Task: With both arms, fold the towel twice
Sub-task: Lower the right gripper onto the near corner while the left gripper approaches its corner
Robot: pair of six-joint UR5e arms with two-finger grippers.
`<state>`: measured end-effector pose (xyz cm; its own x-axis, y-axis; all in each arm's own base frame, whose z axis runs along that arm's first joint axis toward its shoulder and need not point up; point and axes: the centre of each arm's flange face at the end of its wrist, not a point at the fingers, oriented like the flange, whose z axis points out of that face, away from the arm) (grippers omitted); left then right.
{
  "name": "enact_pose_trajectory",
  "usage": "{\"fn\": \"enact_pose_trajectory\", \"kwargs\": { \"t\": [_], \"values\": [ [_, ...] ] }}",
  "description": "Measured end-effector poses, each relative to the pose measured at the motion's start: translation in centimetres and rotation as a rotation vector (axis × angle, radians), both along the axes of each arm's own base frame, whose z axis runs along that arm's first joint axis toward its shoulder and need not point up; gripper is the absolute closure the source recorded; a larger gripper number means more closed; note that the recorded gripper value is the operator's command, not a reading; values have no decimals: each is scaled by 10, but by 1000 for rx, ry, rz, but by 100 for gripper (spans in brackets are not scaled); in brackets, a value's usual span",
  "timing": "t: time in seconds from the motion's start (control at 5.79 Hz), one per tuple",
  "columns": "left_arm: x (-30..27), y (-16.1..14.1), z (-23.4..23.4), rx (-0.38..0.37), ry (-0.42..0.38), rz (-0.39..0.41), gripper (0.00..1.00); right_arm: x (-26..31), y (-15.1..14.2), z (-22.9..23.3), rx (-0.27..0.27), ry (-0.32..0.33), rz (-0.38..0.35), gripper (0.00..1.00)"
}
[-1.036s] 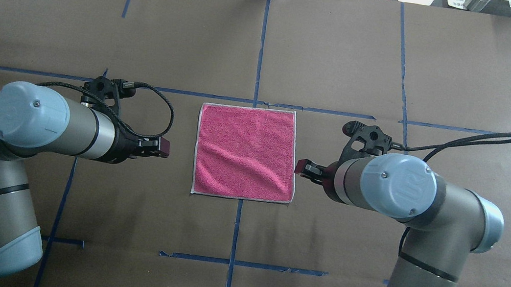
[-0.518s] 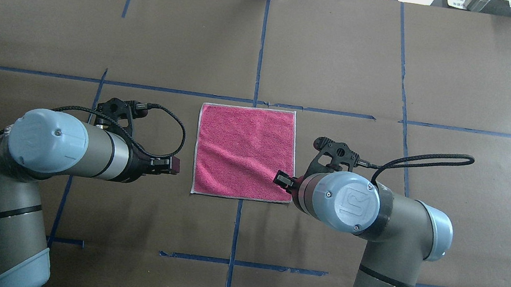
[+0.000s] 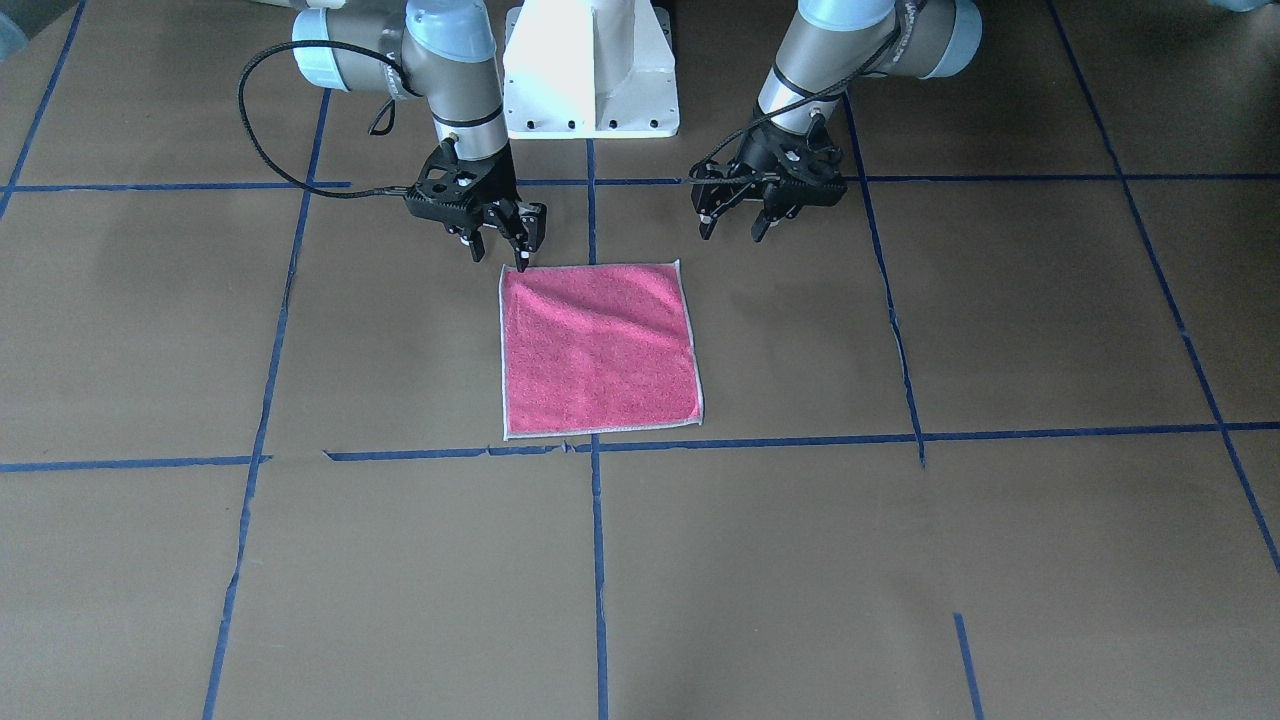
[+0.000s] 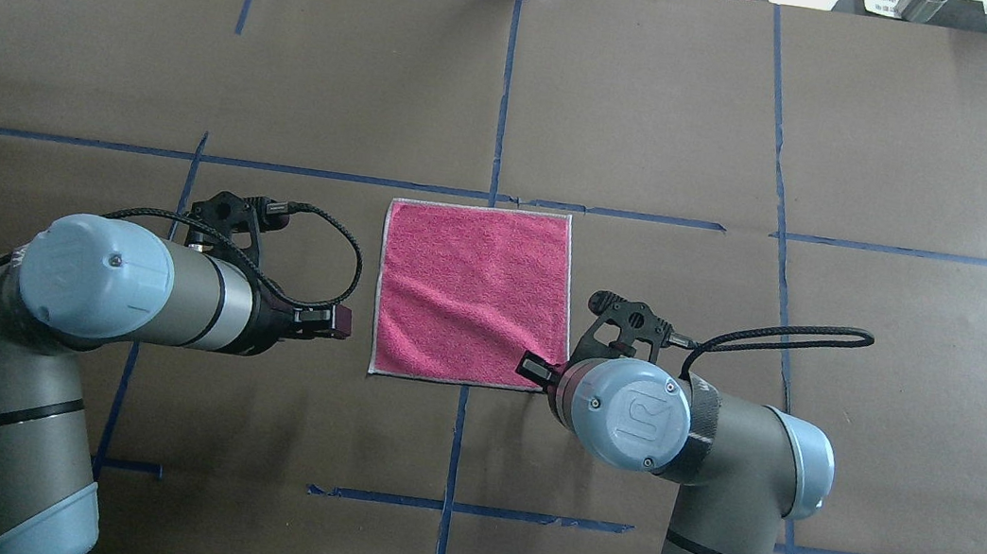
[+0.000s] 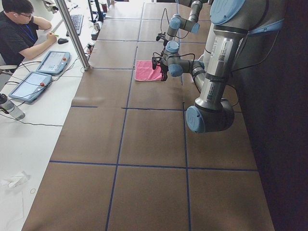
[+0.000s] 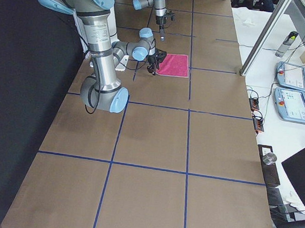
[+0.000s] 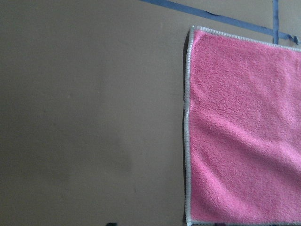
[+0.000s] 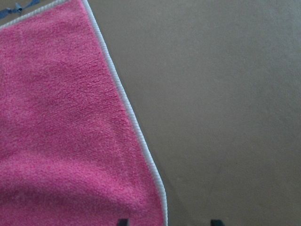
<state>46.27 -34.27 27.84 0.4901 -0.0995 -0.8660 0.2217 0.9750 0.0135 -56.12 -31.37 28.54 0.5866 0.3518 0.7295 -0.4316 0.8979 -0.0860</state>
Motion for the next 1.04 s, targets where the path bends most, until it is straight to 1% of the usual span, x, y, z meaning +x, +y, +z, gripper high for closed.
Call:
{"fn": "enact_pose_trajectory", "kwargs": {
  "t": [0.17,0.35,0.86,1.04],
  "values": [
    [0,0,0,0,0,0,24,-4,1,0,1,1,10,49],
    [-1,0,0,1,1,-1,23,-7,0,-3,-2,-6,21,61],
    [-1,0,0,1,1,-1,23,-9,0,-4,-4,-6,26,56],
    [-1,0,0,2,1,-2,23,-10,-1,-2,-5,0,26,57]
  ]
}}
